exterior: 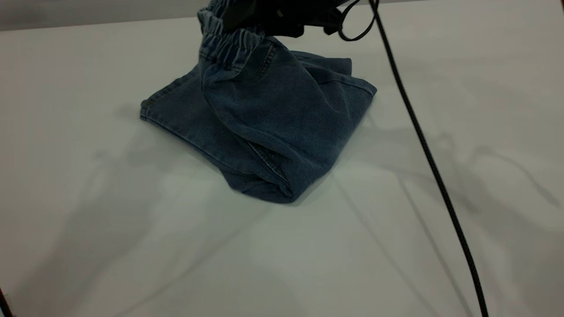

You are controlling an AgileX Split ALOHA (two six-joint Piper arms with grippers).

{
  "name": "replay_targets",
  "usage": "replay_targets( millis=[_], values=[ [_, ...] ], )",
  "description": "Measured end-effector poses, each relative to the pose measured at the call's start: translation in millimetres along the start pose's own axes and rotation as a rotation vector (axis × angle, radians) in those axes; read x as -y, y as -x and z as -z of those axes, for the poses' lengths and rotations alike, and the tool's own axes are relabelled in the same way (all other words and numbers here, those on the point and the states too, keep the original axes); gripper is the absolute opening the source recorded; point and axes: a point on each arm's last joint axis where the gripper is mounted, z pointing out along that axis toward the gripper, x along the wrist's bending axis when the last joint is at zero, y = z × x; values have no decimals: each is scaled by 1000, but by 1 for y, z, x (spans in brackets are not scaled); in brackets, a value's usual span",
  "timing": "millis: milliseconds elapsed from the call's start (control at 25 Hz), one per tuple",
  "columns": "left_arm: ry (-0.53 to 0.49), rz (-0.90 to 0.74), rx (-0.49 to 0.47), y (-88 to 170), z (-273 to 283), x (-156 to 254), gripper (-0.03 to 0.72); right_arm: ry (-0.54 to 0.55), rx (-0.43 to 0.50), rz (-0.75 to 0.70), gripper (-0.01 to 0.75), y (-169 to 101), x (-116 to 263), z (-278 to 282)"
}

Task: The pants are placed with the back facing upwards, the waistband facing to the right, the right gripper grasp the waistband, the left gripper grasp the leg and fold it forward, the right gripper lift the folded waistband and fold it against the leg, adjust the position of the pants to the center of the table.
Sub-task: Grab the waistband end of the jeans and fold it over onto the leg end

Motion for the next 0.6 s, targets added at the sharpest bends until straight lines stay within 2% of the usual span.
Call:
replay_targets(
  millis=[120,400,600],
  values=[
    [0,0,0,0,0,0,239,-19,-27,-25,171,2,3,-5],
    [3,2,1,0,0,0,239,-11,-42,-18,421,1,-2,-8],
    [3,0,1,0,0,0,239,-26,-151,4,519,-14,-8,-7]
  ],
)
